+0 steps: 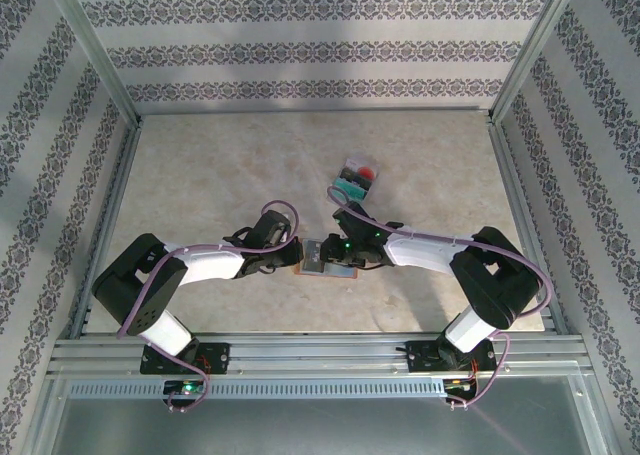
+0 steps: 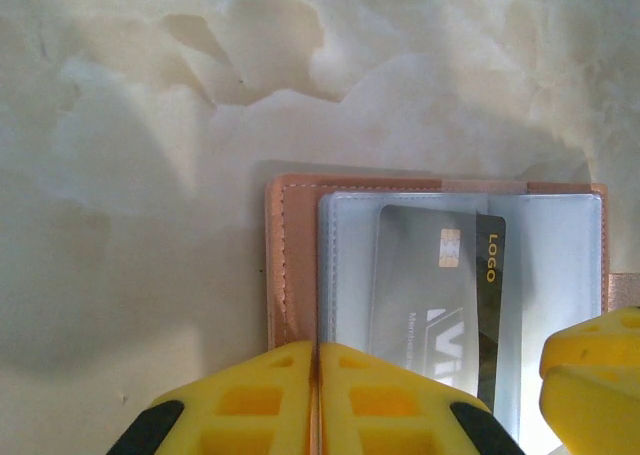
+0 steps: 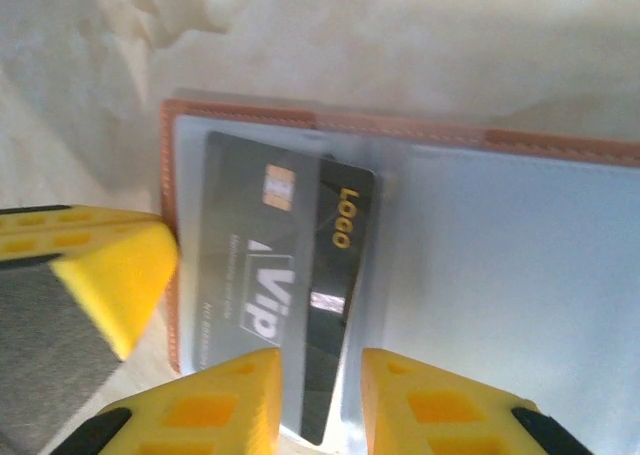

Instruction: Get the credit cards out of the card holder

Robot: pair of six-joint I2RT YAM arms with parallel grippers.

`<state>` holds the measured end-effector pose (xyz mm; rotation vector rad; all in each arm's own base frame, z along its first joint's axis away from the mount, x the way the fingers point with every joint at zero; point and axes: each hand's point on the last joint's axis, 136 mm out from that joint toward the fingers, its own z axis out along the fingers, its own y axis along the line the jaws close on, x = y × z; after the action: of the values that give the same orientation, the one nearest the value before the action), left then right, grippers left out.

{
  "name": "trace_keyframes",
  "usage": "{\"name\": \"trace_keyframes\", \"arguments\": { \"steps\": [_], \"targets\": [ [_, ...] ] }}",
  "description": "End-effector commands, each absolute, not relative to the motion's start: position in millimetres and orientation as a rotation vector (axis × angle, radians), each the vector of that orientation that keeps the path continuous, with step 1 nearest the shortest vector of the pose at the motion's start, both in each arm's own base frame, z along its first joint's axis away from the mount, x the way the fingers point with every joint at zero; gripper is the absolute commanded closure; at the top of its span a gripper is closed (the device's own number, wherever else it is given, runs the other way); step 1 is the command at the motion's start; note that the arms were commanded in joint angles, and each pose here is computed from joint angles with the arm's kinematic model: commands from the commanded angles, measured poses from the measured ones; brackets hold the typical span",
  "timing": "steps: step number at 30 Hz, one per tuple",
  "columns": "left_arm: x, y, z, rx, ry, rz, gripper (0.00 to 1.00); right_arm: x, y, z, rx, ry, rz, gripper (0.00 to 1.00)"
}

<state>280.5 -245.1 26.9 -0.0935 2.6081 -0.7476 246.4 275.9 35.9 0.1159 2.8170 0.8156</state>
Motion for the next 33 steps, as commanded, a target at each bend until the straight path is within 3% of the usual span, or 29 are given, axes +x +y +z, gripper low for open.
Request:
{"name": "trace_keyframes", "arguments": {
  "steps": [1, 33],
  "targets": [
    [276.4, -245.6, 26.0, -0.093, 2.626, -0.724, 0.88, 245.7, 273.5, 25.9, 0.158, 2.824, 0.794, 0.72],
    [277.1, -245.5, 27.3, -0.095, 2.625, -0.721, 0.88, 250.4, 282.9, 33.9, 0.133, 2.786, 0.819, 0.74]
  ]
}}
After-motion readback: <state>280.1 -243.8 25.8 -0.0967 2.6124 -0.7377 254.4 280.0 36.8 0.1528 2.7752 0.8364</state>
